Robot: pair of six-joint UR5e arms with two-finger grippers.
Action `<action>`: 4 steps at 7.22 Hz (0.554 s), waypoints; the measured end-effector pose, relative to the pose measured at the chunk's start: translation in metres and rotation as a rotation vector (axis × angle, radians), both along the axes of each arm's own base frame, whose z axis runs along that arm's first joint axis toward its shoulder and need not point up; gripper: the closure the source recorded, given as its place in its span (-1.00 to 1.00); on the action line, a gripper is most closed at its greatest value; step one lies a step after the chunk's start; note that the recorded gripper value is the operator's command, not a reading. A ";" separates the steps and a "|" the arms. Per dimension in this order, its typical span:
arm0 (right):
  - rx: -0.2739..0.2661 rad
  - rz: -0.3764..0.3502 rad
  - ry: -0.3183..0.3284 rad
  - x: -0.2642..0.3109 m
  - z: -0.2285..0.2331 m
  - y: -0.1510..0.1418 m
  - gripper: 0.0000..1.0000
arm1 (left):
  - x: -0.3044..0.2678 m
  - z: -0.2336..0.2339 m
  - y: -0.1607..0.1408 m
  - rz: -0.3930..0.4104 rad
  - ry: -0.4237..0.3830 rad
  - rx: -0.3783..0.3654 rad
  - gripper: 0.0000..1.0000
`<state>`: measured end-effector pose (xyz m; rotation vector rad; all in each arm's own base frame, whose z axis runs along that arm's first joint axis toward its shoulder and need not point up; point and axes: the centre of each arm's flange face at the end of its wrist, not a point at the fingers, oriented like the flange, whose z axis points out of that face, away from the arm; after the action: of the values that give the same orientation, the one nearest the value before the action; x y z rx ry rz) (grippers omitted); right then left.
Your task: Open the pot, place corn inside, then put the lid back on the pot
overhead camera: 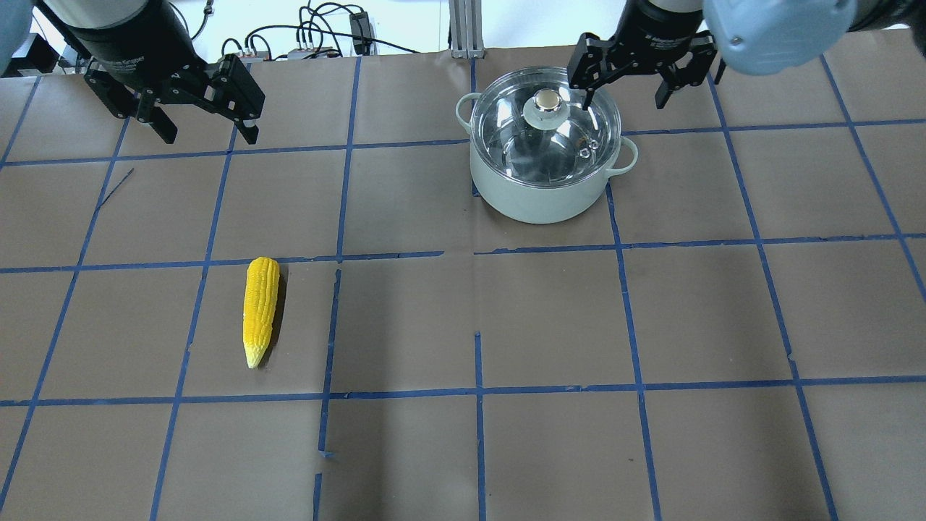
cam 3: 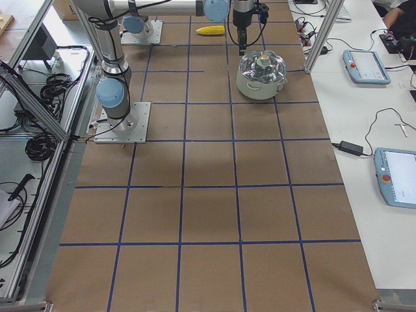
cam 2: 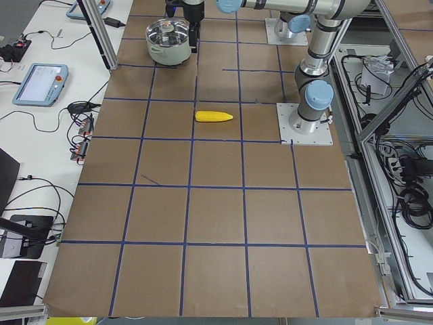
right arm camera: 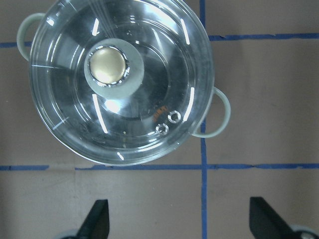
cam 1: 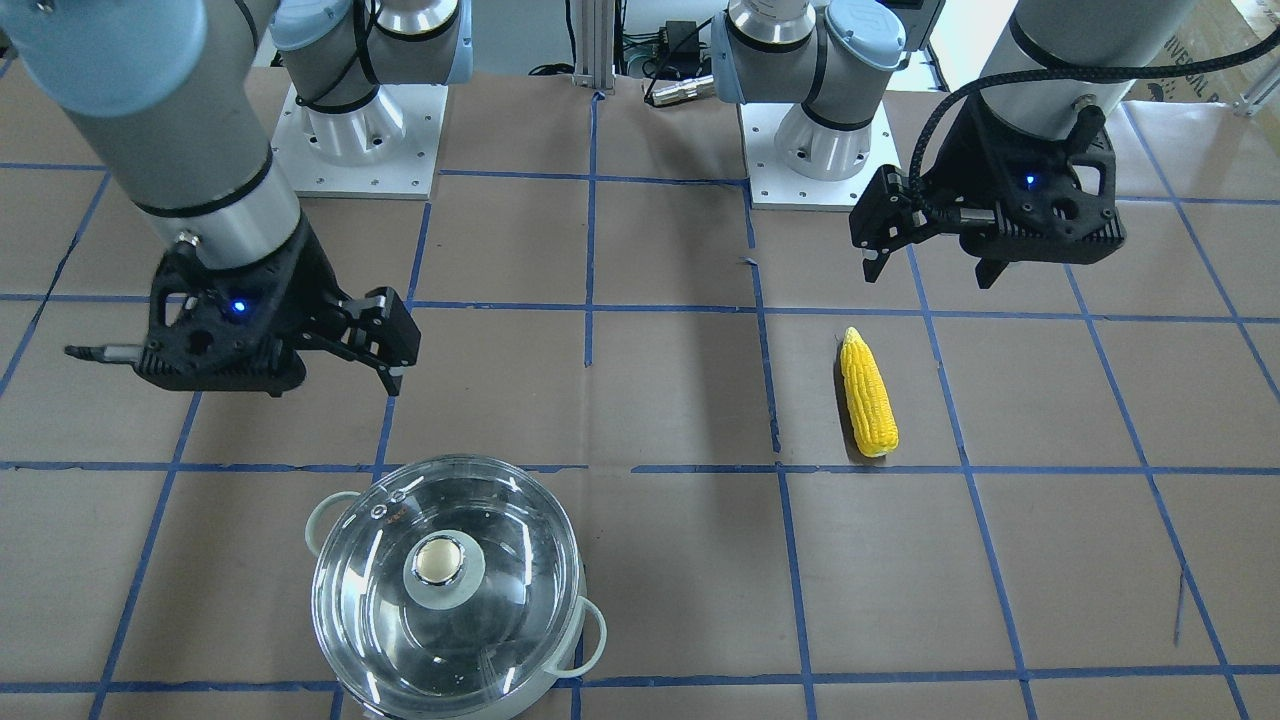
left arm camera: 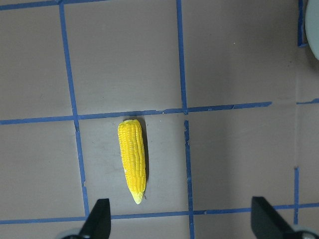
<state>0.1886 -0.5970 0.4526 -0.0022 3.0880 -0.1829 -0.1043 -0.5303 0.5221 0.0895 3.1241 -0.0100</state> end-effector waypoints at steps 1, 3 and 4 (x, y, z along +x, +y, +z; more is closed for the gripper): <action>-0.025 0.016 -0.004 0.020 -0.021 -0.018 -0.99 | 0.000 0.000 -0.001 0.000 0.001 -0.004 -1.00; -0.052 0.038 0.006 0.042 -0.054 -0.056 -0.98 | -0.001 0.001 -0.001 -0.002 0.002 -0.012 -1.00; -0.064 0.039 0.023 0.045 -0.064 -0.076 -0.98 | -0.001 0.001 -0.001 -0.003 0.002 -0.014 -1.00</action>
<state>0.2337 -0.6729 0.3884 -0.0681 3.1005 -0.2820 -0.1053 -0.5312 0.5235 0.0935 3.1255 -0.0318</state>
